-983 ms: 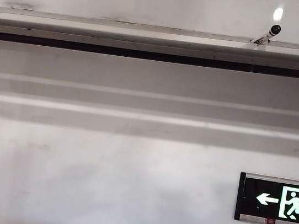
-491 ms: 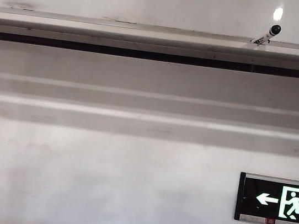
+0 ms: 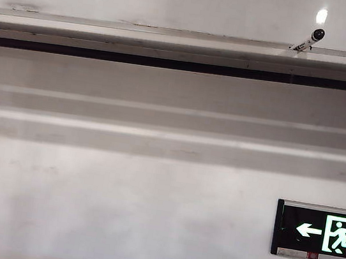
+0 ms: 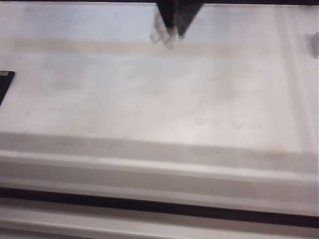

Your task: Take a marker from the whiteboard tray, write "Hi!" on the whiteboard, and then put the marker back vertically into the whiteboard tray.

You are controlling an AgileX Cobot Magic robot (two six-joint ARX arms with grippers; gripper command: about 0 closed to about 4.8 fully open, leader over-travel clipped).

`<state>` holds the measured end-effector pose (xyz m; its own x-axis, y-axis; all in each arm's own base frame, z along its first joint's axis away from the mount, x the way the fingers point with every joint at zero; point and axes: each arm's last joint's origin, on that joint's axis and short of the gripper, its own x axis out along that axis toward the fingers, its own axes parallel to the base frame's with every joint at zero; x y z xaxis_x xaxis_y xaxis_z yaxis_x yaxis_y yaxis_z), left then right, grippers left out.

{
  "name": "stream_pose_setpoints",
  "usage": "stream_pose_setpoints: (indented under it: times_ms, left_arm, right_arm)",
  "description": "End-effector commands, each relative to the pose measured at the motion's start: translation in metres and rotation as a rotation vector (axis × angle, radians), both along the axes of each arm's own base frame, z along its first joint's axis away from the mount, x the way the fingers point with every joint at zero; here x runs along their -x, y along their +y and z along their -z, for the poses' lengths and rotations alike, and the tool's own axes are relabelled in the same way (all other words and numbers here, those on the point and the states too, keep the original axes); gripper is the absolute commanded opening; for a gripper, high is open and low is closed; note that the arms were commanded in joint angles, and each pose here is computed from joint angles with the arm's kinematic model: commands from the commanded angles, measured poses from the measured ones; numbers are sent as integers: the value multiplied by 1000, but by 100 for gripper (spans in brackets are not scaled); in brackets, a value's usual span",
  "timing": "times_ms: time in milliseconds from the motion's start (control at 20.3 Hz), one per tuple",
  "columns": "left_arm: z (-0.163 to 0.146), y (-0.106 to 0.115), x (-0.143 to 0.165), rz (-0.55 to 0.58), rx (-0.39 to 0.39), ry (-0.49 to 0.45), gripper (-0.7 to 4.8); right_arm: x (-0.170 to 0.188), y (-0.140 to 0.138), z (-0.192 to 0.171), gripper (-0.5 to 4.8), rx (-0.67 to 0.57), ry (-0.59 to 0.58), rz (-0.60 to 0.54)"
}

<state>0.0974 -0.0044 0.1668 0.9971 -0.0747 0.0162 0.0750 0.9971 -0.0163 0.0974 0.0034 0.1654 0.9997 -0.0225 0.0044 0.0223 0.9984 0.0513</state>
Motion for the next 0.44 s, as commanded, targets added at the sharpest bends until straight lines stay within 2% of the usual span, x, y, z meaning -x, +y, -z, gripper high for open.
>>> stream_pose_setpoints:
  times_ms: [49,442]
  left_arm:
    - [-1,0,0,3,-2,-11,4]
    - [-1,0,0,3,-2,-11,4]
  right_arm:
    - [0,-2,-2,13,1,-21,24]
    - [0,-2,-3,13,1,-21,26]
